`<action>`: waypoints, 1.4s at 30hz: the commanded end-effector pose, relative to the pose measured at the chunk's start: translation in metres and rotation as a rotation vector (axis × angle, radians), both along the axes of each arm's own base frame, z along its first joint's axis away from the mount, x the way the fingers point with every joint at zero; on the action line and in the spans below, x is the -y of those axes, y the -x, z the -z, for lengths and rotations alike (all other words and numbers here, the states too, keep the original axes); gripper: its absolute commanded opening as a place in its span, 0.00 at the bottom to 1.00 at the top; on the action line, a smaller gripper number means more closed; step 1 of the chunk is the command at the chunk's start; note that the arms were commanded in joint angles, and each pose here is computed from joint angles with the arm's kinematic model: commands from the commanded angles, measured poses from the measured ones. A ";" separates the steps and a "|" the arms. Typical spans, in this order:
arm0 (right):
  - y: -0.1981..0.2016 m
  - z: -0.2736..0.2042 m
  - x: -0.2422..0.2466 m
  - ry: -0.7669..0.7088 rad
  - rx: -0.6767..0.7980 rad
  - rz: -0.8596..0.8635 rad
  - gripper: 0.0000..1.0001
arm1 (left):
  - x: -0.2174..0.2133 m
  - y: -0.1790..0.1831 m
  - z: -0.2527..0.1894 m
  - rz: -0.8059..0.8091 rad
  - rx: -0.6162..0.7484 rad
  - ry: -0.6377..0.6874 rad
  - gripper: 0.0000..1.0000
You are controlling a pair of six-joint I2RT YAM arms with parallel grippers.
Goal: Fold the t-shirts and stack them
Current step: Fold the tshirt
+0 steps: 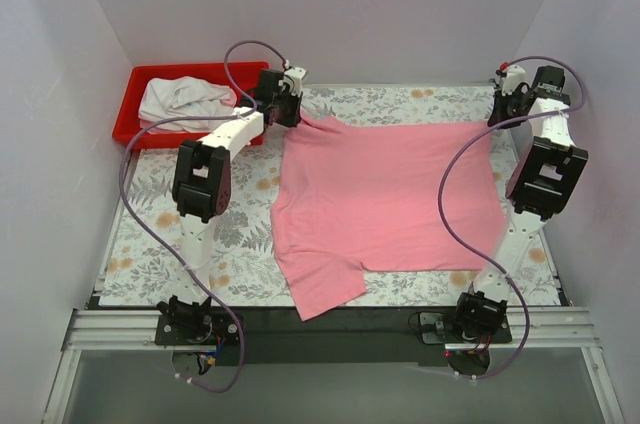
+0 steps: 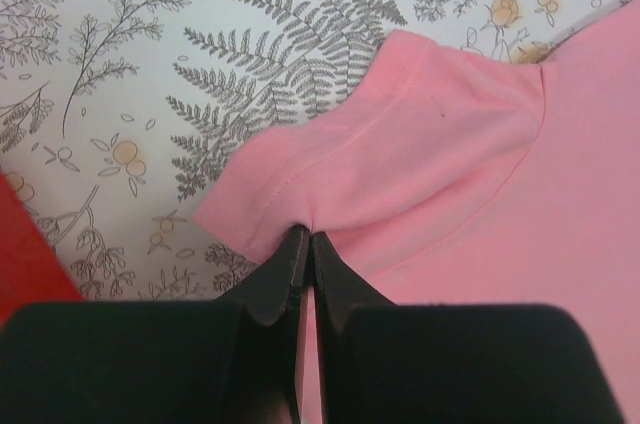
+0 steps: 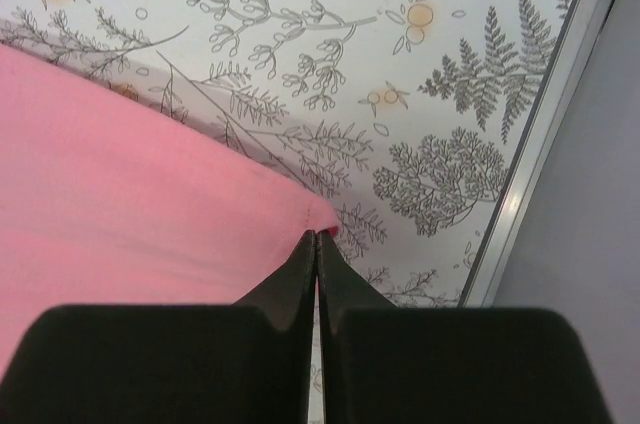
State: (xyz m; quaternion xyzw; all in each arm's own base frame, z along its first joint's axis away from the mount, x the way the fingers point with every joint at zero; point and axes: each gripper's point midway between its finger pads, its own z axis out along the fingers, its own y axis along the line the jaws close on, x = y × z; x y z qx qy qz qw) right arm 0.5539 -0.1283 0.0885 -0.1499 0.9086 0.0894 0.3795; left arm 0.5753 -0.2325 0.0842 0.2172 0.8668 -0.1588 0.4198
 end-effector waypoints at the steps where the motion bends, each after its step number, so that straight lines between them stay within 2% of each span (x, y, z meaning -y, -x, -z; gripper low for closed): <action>1: 0.007 -0.037 0.007 0.031 0.077 -0.023 0.01 | -0.003 0.012 -0.081 0.030 0.129 0.032 0.00; 14: 0.038 -0.050 0.005 0.025 0.082 -0.078 0.01 | -0.013 0.076 -0.083 0.057 0.044 0.062 0.00; 22: 0.060 -0.043 0.007 0.032 0.054 -0.095 0.01 | -0.017 0.111 -0.072 0.064 -0.031 0.074 0.00; 42: 0.098 0.001 0.009 0.068 -0.051 -0.138 0.01 | -0.019 0.187 -0.016 0.036 -0.233 0.028 0.00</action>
